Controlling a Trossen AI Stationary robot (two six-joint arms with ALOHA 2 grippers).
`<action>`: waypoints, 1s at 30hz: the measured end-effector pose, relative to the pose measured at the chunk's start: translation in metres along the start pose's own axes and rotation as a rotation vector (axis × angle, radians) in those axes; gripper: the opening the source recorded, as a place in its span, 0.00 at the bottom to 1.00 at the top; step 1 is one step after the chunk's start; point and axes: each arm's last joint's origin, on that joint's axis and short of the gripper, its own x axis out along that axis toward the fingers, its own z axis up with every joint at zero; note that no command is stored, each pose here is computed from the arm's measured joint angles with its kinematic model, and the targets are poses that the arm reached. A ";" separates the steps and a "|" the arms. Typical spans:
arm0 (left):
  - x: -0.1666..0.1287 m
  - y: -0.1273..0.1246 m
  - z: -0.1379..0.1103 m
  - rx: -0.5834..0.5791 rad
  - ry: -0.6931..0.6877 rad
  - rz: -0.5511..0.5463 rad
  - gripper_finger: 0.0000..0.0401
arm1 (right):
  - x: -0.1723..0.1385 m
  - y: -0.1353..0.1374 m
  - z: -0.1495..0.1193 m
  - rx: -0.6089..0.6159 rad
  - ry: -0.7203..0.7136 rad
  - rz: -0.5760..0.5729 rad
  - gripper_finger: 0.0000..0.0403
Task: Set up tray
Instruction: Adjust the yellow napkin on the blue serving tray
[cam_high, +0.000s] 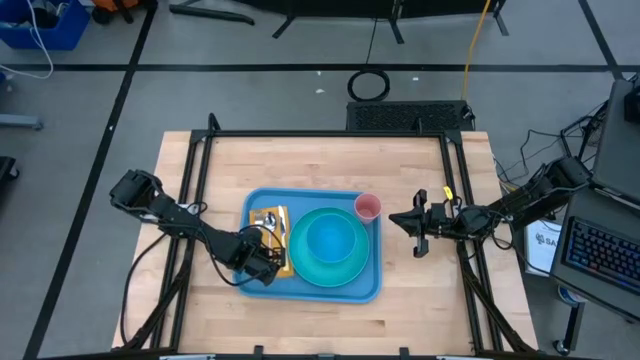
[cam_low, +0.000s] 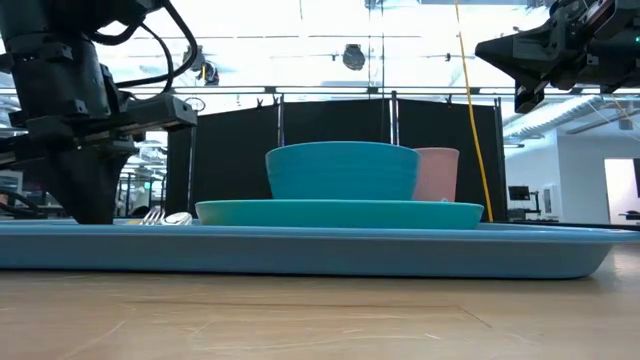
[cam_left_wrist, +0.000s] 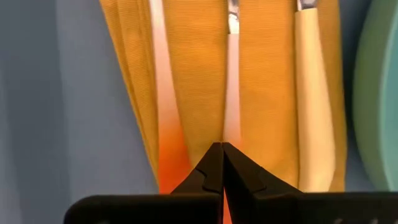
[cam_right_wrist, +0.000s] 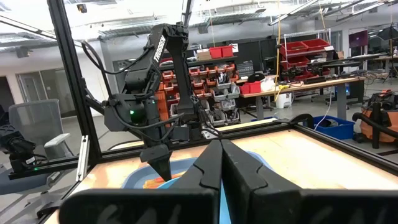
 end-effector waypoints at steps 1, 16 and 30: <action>0.000 0.000 0.000 -0.001 0.001 0.005 0.00 | 0.000 0.000 0.000 0.000 0.000 0.000 0.00; 0.002 0.001 0.000 0.012 0.012 0.025 0.00 | 0.000 0.000 0.000 0.000 0.000 0.000 0.00; 0.007 -0.004 -0.001 0.018 -0.015 -0.024 0.00 | 0.000 0.000 0.000 0.000 0.000 0.000 0.00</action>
